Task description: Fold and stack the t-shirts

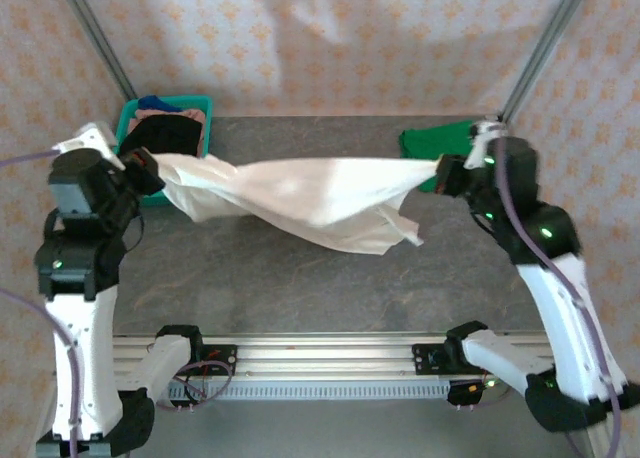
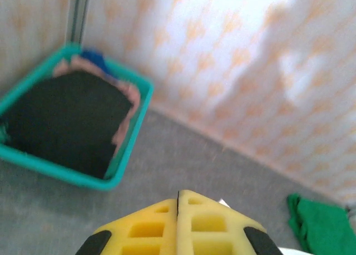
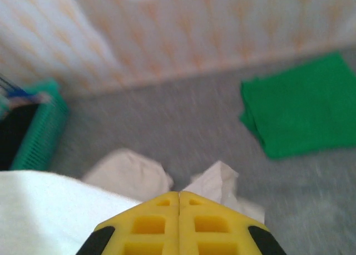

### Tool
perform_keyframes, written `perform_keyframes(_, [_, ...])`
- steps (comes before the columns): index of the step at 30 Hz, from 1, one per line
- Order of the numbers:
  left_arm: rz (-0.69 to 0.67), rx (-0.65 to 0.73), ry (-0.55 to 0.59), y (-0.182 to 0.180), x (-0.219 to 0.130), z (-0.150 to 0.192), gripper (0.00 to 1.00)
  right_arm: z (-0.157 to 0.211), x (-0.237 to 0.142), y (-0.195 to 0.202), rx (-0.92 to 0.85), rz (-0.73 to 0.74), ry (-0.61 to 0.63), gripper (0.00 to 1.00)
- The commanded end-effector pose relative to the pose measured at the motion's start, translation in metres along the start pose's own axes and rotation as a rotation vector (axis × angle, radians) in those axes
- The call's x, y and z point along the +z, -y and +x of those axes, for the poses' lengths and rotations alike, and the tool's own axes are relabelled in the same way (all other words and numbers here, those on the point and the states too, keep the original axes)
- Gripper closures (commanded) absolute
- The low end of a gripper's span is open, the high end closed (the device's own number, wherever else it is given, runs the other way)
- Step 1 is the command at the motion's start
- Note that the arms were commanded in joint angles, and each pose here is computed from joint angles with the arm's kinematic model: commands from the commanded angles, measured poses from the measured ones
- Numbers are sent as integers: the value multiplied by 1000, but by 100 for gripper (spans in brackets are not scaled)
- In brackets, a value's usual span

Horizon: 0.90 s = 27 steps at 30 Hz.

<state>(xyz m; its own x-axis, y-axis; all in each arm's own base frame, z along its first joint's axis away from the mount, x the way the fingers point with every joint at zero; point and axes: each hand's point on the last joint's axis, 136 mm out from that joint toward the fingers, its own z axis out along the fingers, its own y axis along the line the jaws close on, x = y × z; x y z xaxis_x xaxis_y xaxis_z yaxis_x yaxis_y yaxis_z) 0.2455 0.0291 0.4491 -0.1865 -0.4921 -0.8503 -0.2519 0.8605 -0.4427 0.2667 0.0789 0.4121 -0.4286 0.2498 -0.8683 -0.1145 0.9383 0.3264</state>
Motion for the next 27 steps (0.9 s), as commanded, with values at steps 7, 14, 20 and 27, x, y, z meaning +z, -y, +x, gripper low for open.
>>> perform_keyframes(7, [-17,22,145,18,-3,-64,100,-69,-11,-1,-6,72,198,100])
perform_keyframes(14, [78,12,22,58,126,-73,100,-113,115,7,-24,195,128,100])
perform_keyframes(20, [245,31,51,114,170,-122,100,-173,164,16,34,236,204,100])
perform_keyframes(27, [371,46,259,143,108,-177,100,-221,122,6,62,194,365,100])
